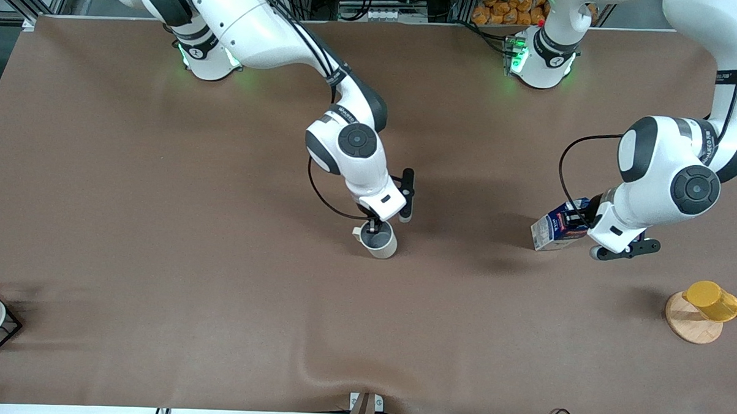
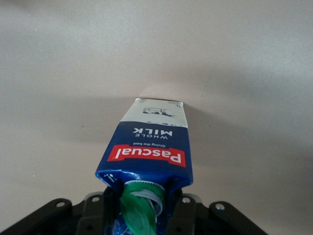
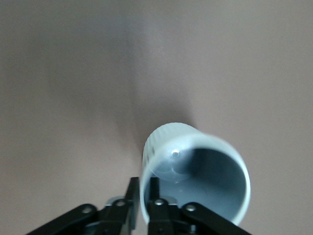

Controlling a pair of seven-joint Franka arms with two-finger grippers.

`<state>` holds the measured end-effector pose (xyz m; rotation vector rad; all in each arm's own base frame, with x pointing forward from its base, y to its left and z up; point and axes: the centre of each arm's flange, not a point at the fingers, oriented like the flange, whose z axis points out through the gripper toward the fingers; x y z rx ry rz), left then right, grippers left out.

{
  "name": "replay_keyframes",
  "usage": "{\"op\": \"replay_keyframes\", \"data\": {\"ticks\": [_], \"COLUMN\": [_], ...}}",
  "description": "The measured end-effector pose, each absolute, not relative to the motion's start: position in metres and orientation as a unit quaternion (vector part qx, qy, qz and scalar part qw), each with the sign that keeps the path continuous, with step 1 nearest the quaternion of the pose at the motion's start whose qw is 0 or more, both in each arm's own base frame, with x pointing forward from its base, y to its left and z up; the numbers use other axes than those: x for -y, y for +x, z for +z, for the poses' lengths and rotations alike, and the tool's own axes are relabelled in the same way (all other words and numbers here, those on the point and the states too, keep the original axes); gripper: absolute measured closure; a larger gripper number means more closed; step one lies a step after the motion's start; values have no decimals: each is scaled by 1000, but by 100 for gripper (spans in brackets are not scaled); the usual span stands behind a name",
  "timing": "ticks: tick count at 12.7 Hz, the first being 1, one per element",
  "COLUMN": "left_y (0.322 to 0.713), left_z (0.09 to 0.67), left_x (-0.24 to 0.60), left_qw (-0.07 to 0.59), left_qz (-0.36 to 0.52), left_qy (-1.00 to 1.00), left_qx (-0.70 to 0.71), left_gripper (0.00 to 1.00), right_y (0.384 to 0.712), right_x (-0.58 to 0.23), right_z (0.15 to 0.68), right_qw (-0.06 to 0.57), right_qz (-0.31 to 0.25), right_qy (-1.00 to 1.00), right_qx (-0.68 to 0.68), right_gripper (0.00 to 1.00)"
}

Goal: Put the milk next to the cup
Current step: 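Carry the grey mug to the table center with the right gripper and release, then lift the carton toward the mug with the left gripper while the right gripper withdraws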

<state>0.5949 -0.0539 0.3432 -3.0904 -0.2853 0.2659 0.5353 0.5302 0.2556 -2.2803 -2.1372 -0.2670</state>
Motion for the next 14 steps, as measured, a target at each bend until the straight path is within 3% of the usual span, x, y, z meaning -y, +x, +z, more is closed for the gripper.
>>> {"op": "replay_keyframes", "data": {"ticks": [7,10,14], "left_y": [608,593,545], "left_z": [409,443,429], "left_x": [102,188,309], "left_qw": [17,27,35], "left_qz": [91,91,101], "left_qy": [-994,-995,-994], "left_qx": [56,38,-11], "left_gripper": [61,61,61], "right_y": [554,586,657], "right_x": [-531,-486,-343], "right_z": [297,337,384], "right_qw": [1,-7,5], "right_qz": [-124,-105,-68], "right_qy": [-732,-761,-833], "right_qx": [670,640,549], "right_gripper": [1,0,0]}}
